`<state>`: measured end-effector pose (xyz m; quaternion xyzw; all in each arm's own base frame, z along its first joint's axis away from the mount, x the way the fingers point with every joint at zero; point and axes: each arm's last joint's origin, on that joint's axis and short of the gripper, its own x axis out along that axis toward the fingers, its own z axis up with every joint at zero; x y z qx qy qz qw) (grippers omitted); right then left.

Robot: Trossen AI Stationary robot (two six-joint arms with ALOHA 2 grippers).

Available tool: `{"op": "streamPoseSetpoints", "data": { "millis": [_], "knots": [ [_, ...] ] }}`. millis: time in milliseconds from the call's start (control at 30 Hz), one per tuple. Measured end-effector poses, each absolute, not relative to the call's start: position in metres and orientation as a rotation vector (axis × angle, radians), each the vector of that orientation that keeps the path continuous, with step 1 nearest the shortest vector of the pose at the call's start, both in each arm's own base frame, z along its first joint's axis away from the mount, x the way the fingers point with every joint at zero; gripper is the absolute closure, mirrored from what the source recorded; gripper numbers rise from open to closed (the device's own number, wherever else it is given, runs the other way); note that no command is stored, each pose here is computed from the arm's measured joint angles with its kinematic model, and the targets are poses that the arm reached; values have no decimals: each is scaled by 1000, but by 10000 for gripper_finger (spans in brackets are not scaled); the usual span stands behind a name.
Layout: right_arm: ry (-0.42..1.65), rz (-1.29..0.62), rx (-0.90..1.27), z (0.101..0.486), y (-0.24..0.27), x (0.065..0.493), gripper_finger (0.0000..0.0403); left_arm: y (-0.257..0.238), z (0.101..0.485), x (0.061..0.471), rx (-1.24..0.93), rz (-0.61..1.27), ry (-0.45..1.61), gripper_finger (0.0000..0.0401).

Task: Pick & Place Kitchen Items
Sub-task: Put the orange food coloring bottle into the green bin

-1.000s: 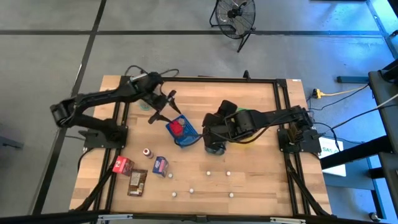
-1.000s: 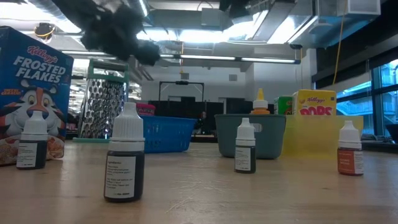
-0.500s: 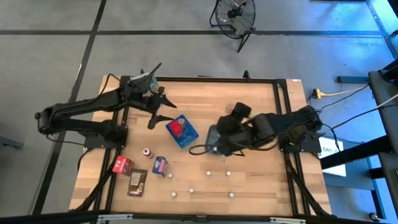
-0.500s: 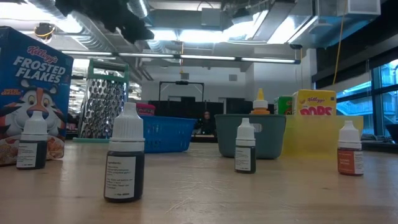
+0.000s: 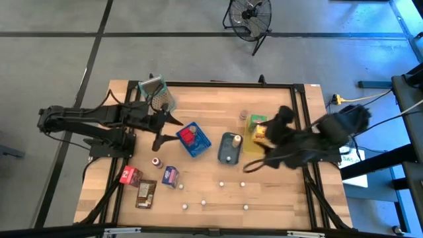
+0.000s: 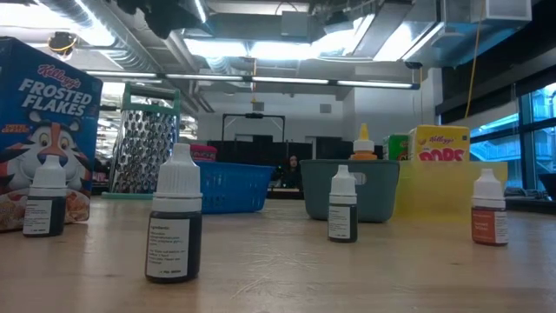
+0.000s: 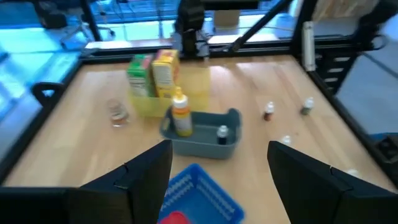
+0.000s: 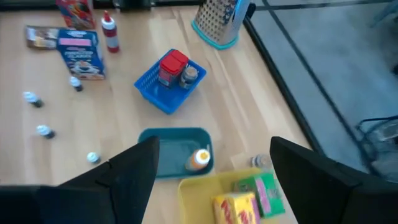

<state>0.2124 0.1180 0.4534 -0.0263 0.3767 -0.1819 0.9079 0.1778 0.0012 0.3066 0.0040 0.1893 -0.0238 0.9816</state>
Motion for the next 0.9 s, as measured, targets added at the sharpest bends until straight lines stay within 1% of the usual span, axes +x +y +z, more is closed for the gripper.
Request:
{"op": "streamPoseSetpoints", "data": {
  "millis": [100, 233, 333, 533, 667, 767, 900],
  "knots": [
    [772, -377, -7, 447, 111, 188, 94, -7, 305, 178, -33, -79, 394, 141],
    [748, -419, -1, 423, 107, 172, 94, -16, 298, 174, -117, -64, 480, 141],
    [729, -405, 7, 401, 108, 173, 94, -20, 295, 168, -172, -36, 584, 141],
    [694, -416, -64, 357, 113, 181, 94, -28, 312, 162, -222, 79, 683, 141],
    [678, -458, -105, 332, 114, 186, 94, -32, 313, 155, -248, 200, 853, 141],
    [665, -462, -101, 321, 116, 188, 94, -34, 307, 153, -270, 274, 980, 141],
    [643, -475, -111, 318, 116, 189, 94, -38, 300, 155, -302, 322, 1059, 141]
  ]
}}
